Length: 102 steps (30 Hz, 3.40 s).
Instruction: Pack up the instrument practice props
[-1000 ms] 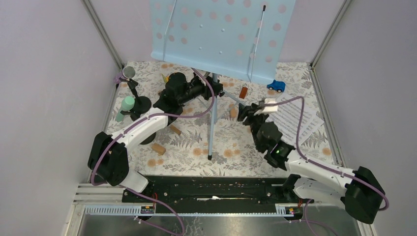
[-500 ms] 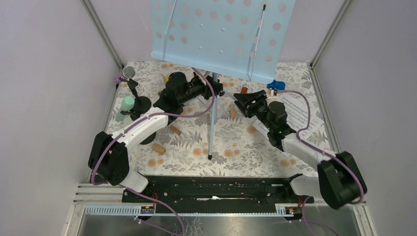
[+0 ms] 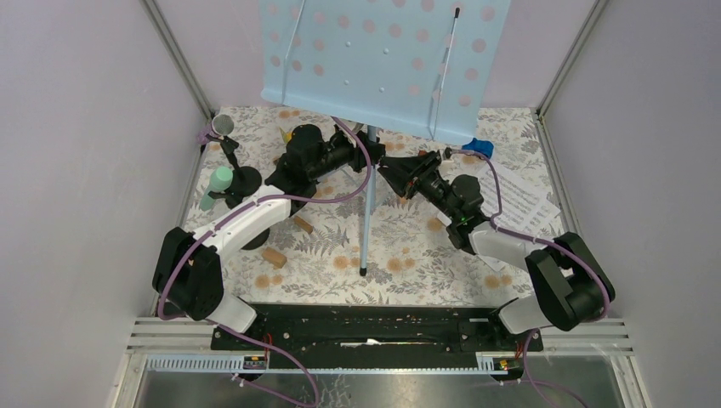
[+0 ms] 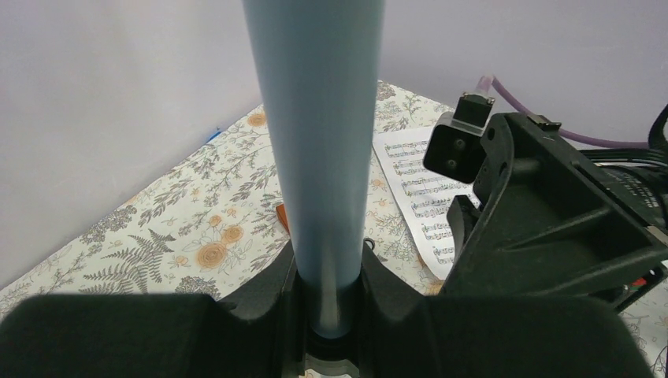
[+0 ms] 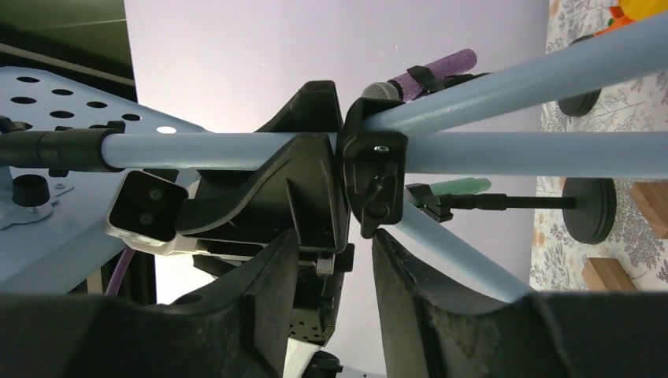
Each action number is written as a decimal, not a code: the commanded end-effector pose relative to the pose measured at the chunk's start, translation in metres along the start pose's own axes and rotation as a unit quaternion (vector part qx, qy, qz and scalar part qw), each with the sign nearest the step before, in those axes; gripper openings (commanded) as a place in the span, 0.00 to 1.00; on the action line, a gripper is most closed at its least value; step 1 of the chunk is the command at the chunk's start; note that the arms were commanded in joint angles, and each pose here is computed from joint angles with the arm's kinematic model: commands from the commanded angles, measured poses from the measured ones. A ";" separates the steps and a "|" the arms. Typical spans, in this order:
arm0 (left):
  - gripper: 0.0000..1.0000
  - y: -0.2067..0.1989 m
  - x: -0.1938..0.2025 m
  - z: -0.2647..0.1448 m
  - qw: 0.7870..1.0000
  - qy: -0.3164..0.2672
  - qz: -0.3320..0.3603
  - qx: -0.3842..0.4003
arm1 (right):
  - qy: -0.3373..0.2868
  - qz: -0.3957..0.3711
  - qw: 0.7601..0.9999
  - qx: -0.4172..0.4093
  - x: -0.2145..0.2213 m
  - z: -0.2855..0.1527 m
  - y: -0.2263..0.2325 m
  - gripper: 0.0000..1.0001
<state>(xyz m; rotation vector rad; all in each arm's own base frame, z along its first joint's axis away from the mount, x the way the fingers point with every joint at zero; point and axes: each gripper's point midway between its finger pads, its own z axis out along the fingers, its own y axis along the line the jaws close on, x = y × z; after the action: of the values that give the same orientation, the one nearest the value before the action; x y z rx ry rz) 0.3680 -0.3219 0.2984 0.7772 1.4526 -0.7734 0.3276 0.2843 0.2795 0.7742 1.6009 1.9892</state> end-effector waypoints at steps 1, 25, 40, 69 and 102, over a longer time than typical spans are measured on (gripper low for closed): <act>0.00 -0.009 0.024 -0.003 0.998 0.046 -0.034 0.014 | -0.029 -0.037 0.999 -0.008 -0.002 0.000 0.020 0.44; 0.00 -0.011 0.021 -0.003 0.998 0.044 -0.037 0.019 | -0.069 -0.063 0.996 0.007 -0.017 0.013 0.013 0.36; 0.00 -0.012 0.019 -0.003 0.998 0.041 -0.037 0.022 | -0.035 -0.053 0.998 -0.028 -0.004 0.018 0.014 0.05; 0.00 -0.012 0.023 -0.001 0.998 0.048 -0.040 0.027 | 0.274 -0.941 0.198 -0.005 0.058 -0.001 -0.105 0.00; 0.00 -0.004 0.020 -0.003 0.997 0.042 -0.053 0.022 | -0.311 -0.696 0.607 0.224 -0.064 -0.094 -0.009 0.80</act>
<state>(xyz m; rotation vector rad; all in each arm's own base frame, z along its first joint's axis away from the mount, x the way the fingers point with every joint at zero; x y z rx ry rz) 0.3724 -0.3136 0.2978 0.7720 1.4626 -0.7764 0.3011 0.2138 0.2476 -0.3903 1.2654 -0.1326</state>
